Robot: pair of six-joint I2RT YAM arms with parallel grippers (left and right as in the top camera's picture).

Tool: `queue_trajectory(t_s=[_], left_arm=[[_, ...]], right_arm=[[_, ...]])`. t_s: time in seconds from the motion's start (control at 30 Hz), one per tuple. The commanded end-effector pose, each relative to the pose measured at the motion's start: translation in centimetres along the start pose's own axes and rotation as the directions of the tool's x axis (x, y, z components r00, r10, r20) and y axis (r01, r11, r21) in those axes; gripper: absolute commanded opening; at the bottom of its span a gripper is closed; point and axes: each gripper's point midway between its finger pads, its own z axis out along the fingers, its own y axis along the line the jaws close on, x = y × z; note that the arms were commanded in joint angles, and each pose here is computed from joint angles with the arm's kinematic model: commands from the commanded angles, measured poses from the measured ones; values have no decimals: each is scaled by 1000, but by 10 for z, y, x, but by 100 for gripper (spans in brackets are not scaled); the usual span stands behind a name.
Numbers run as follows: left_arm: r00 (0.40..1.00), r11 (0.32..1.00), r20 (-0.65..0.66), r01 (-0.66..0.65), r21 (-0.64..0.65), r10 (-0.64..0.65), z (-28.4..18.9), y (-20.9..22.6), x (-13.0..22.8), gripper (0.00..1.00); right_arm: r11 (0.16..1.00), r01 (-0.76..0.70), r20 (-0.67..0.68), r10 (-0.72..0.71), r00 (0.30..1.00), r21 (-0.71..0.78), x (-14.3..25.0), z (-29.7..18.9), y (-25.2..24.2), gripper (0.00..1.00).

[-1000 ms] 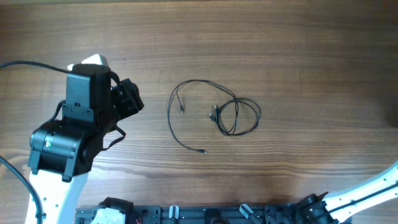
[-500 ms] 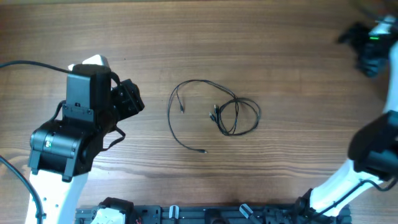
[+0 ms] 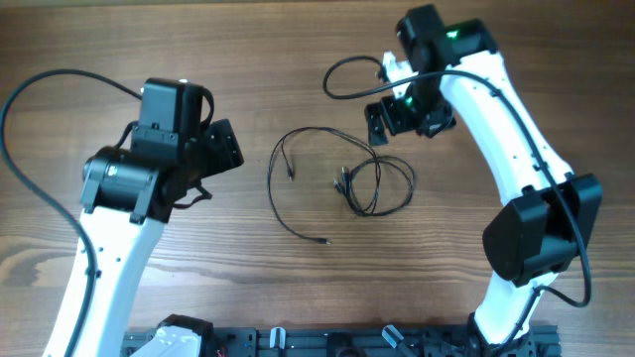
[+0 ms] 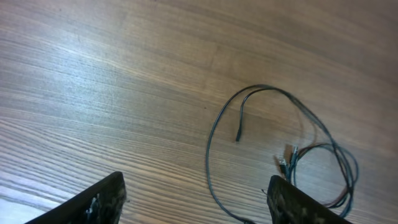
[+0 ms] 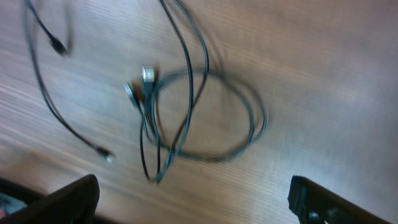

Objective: Untangle cables
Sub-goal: 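Bring the right gripper back toward the loosened cables, then lower the right gripper onto the cable bundle and grasp a strand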

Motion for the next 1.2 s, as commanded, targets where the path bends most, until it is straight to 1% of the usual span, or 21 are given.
queue_trajectory(t_s=[0.0,0.07,0.13,0.27,0.4,0.5,0.57,0.7,0.77,0.93,1.0,1.03,1.07,1.13,1.17], left_arm=[[1000,1000,-5,-22,-10,22,2,1,0,84],[994,994,-23,-103,25,104,2,-4,4,86],[985,985,-42,-167,52,170,2,-7,9,86],[983,984,-55,-171,48,173,2,-6,12,86],[983,984,-57,-170,48,173,2,-6,12,85],[983,984,-57,-170,48,173,2,-6,12,83],[983,984,-61,-170,47,173,2,-5,13,82],[982,984,-76,-171,42,174,2,-3,16,79],[981,984,-82,-172,40,175,2,-3,18,79],[981,984,-82,-172,40,175,2,-3,18,79],[981,984,-81,-171,40,174,2,-3,17,79],[981,984,-81,-171,40,174,2,-3,17,79],[981,984,-81,-171,40,174,2,-3,17,78],[981,984,-82,-171,40,174,2,-3,18,78],[981,984,-82,-171,40,174,2,-3,18,78]], right_arm=[[983,-162,-96,170,981,88,27,16,-10,100],[981,-164,-157,178,971,101,42,25,-7,99],[986,-125,-227,149,962,113,61,35,-3,99],[991,-58,-267,88,960,119,91,42,12,99],[994,-12,-214,36,976,109,119,41,29,100],[995,-36,-142,50,989,97,125,44,34,100],[993,-82,-93,90,992,87,121,57,34,99],[986,-153,-48,151,987,-57,113,97,52,92],[975,-186,1,188,982,-118,102,109,59,88],[973,-169,84,183,979,-157,81,108,65,79],[973,-156,110,176,978,-167,74,107,66,70],[973,-154,116,175,978,-171,73,107,67,68],[973,-154,117,175,978,-171,72,107,67,63],[973,-154,117,175,978,-171,72,107,67,60],[973,-154,117,175,978,-171,72,107,67,56]])
